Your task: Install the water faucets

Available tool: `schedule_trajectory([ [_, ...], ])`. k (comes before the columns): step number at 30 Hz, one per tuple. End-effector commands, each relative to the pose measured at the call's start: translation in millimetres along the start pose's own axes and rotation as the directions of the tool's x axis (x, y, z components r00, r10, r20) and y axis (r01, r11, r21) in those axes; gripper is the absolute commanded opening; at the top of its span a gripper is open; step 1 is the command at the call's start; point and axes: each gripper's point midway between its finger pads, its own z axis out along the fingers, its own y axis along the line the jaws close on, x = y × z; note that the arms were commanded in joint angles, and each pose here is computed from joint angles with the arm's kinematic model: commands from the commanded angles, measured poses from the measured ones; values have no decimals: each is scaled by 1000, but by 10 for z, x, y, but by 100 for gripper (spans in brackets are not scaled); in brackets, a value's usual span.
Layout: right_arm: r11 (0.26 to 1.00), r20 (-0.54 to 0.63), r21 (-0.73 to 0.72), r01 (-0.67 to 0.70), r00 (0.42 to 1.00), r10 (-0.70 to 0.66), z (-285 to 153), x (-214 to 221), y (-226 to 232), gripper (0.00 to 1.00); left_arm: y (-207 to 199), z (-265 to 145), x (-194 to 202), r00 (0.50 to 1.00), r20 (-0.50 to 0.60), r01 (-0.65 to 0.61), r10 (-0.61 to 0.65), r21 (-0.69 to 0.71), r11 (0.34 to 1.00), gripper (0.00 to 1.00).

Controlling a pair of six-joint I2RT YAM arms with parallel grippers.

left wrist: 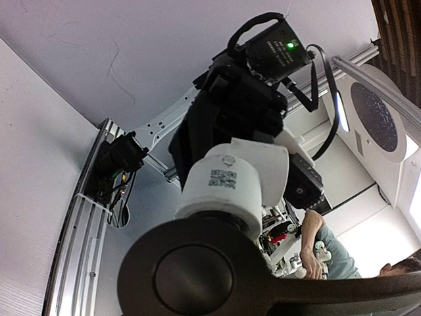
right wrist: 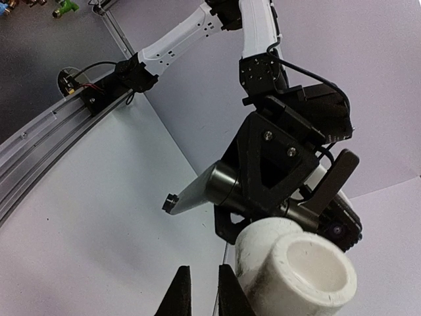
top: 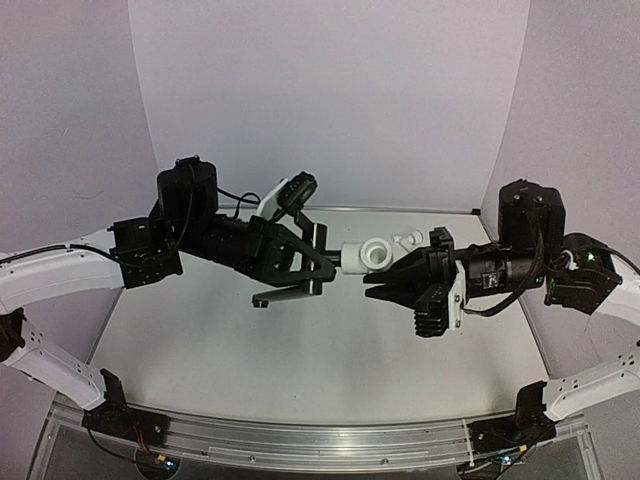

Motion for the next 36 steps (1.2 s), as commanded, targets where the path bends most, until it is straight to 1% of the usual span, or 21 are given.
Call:
schedule_trajectory([
  [1,996,60,89,14,998,-19,-80,-182,-237,14,-305,-32,-267,991,65,-116,113,38,993,0],
  [11,982,-20,186,-17,1000,21,-53,-41,-456,14,-262,-19,-209,993,34,-112,110,31,993,0],
  [20,971,-54,237,-12,998,25,-70,7,-576,14,-222,-1,-180,995,11,-98,97,22,995,0],
  [26,971,-91,239,-2,996,24,-50,86,-555,14,-270,-27,-156,994,2,-106,106,29,994,0],
  [36,976,-126,218,9,992,19,-20,188,-426,15,-532,-85,-84,987,-30,-153,158,116,981,0],
])
